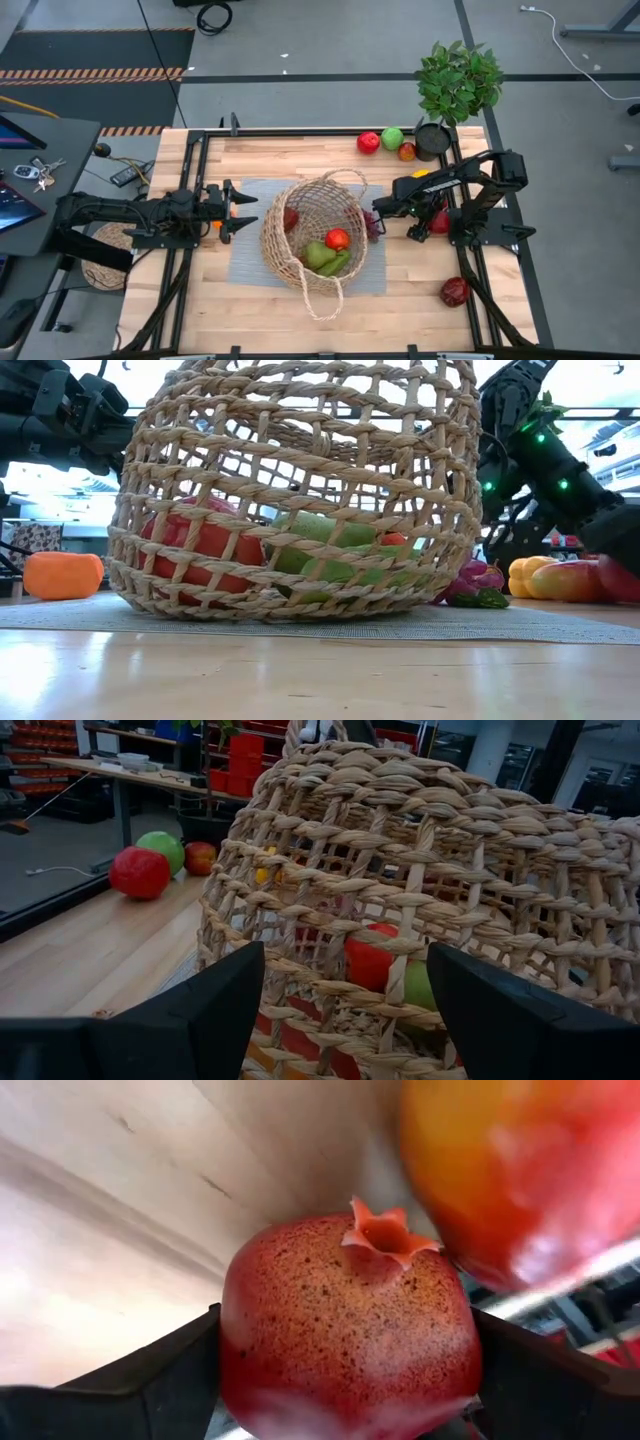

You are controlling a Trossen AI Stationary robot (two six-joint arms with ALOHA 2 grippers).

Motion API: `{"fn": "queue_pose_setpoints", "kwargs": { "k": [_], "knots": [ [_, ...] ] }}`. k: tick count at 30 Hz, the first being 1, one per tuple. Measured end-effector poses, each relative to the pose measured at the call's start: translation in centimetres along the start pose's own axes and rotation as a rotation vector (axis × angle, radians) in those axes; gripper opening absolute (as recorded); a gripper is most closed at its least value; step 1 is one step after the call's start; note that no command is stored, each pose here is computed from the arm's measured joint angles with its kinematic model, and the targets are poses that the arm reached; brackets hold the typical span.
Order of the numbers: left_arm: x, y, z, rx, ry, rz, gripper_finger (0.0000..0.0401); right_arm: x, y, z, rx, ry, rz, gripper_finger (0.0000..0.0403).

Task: Build produce basket
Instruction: Put the pomegranate into the basket

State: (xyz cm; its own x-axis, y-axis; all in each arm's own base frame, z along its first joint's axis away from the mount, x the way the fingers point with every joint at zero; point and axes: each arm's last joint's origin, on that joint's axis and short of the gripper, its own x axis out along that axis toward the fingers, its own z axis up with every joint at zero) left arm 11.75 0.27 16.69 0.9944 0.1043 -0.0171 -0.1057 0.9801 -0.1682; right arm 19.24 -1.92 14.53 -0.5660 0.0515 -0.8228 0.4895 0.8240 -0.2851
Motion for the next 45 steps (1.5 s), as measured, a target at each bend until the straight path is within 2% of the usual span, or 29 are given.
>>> {"fn": "queue_pose_setpoints", "kwargs": {
  "k": [8, 12, 15, 28, 31, 36, 41, 45],
  "knots": [
    [0.0, 0.0, 0.0, 0.0, 0.001, 0.0, 0.0286, -4.7, 0.2, -1.9, -0.023, -0.143, 0.034, 0.0369],
    [0.0, 0.0, 0.0, 0.0, 0.001, 0.0, 0.0286, -7.0, 0.0, -3.3, -0.007, -0.206, 0.015, 0.037],
    [0.0, 0.0, 0.0, 0.0, 0.0, 0.0, 0.0286, -8.5, -0.6, -4.3, 0.032, -0.262, -0.024, 0.037],
    [0.0, 0.0, 0.0, 0.001, 0.0, 0.0, 0.0286, -13.3, -3.5, -7.5, 0.285, -0.727, -0.085, 0.0371],
    [0.0, 0.0, 0.0, 0.001, 0.0, 0.0, 0.0286, -14.4, -3.9, -8.3, 0.314, -0.855, -0.034, 0.0372],
    [0.0, 0.0, 0.0, 0.0, 0.0, 0.0, 0.0286, -16.7, -4.2, -9.6, 0.317, -1.107, 0.127, 0.0371],
    [0.0, 0.0, 0.0, 0.0, 0.0, 0.0, 0.0286, -18.8, -4.4, -10.9, 0.297, -1.338, 0.297, 0.0374],
    [0.0, 0.0, 0.0, 0.0, 0.0, 0.0, 0.0286, -20.6, -3.9, -11.9, 0.237, -1.526, 0.379, 0.0374]
  ]
}}
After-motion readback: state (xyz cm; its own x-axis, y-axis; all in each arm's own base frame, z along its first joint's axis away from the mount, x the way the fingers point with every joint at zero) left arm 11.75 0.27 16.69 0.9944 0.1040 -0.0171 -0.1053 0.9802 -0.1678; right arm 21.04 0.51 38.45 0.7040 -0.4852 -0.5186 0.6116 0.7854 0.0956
